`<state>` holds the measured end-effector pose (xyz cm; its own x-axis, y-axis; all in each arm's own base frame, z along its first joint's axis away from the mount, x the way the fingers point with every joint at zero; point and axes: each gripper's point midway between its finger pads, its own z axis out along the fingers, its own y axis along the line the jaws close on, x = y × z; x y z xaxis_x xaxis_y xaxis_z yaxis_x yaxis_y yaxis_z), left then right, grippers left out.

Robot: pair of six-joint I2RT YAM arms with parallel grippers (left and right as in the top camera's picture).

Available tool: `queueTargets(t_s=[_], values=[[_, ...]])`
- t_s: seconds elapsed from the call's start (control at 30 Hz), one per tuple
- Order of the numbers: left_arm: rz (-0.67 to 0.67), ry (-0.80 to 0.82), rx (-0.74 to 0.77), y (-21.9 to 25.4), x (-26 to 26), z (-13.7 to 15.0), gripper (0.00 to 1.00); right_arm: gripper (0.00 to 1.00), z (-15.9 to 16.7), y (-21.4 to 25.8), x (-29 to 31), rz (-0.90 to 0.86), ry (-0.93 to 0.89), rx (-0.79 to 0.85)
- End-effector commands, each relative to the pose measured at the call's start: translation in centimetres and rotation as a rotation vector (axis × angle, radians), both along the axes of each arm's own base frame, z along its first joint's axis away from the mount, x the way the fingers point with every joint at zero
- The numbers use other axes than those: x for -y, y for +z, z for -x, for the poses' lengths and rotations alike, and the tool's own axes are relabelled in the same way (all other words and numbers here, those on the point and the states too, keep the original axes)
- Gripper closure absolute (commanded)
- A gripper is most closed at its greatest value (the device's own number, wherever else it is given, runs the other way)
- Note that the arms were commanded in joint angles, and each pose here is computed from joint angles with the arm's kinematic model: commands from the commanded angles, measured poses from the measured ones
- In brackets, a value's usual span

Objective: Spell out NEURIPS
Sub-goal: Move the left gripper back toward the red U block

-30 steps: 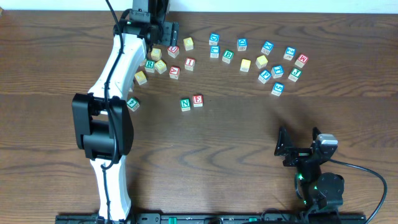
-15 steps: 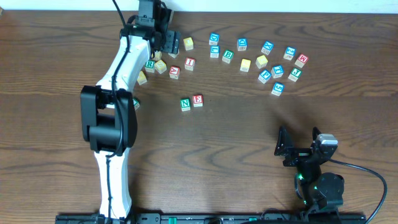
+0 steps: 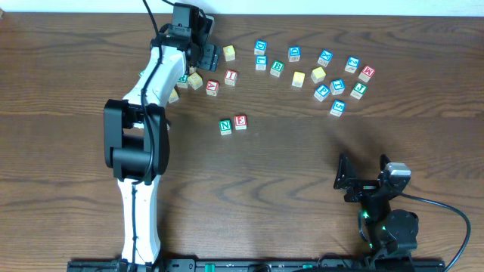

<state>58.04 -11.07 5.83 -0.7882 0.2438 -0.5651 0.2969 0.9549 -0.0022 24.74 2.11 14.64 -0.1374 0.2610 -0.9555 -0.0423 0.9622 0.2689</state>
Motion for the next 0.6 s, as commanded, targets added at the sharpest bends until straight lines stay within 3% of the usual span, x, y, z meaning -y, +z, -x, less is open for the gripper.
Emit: queueTargets(t_s=[0.0,0.57], values=[[-0.008,-0.033,-0.020,-2.1,0.4,-0.1,0.23,0.01,0.0,-0.1,0.3,0.005,-0.014,-0.002],[-0.013,-0.054,0.025,-2.2,0.7,-1.0,0.24,0.01,0.0,-0.1,0.3,0.005,-0.014,-0.002]])
